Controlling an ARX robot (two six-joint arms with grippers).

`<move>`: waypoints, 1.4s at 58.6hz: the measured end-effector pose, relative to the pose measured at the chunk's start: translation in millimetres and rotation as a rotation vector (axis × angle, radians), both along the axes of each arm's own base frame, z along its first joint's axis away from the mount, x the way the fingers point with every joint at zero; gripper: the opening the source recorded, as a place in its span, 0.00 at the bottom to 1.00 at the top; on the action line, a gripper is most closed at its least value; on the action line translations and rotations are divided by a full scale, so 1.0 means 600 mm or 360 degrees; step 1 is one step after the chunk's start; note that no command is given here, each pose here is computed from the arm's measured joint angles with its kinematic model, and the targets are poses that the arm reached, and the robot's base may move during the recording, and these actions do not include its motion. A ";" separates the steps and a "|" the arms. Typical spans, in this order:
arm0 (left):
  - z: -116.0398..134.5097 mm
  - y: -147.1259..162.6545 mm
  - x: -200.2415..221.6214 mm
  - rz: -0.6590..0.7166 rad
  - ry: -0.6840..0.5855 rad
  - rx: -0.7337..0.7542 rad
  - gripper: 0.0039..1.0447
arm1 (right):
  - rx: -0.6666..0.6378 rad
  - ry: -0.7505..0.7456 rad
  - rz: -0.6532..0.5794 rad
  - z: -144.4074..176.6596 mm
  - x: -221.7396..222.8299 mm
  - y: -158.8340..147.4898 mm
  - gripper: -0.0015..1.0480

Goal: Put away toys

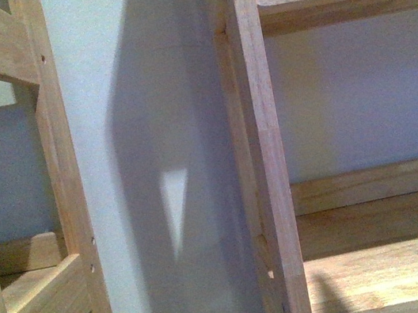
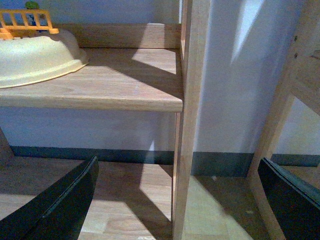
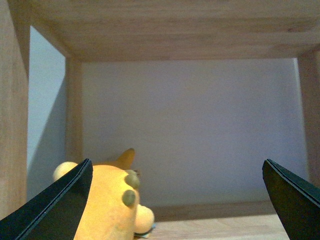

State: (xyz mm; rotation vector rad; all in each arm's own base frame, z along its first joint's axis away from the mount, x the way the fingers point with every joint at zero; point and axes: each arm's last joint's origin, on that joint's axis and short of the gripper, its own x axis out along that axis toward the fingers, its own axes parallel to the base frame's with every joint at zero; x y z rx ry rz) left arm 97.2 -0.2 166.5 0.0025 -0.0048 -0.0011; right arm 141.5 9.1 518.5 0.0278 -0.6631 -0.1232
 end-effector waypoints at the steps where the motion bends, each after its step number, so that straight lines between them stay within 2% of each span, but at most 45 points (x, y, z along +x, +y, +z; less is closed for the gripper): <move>1: 0.000 0.000 0.000 0.0000 0.0001 0.0000 0.94 | -0.0001 -0.0002 -0.0008 -0.002 -0.005 -0.002 0.98; 14: 0.000 0.000 0.000 -0.0001 0.0001 0.0000 0.94 | 0.0019 0.0007 -0.0138 -0.035 -0.074 -0.046 0.98; 23: 0.000 0.000 0.000 -0.0001 0.0000 0.0000 0.94 | 0.0080 0.0059 -0.0188 -0.065 -0.076 -0.075 0.98; 31: 0.000 0.000 0.000 -0.0001 0.0001 0.0000 0.94 | 0.0188 0.0162 -0.0240 -0.114 -0.069 -0.110 0.98; 34: 0.000 0.000 0.000 -0.0001 0.0001 0.0000 0.94 | 0.0247 0.0227 -0.0190 -0.142 -0.067 -0.118 0.98; 53: 0.000 0.000 0.000 -0.0001 0.0000 0.0000 0.94 | 0.0305 0.0479 0.0139 -0.293 -0.074 -0.087 0.98; 64: 0.000 0.000 0.000 -0.0001 0.0001 0.0000 0.94 | 0.0357 0.0709 0.0223 -0.383 -0.053 -0.071 0.98; 82: 0.000 0.000 0.000 0.0000 0.0000 0.0000 0.94 | 0.0344 0.0747 0.0224 -0.395 -0.050 -0.069 0.98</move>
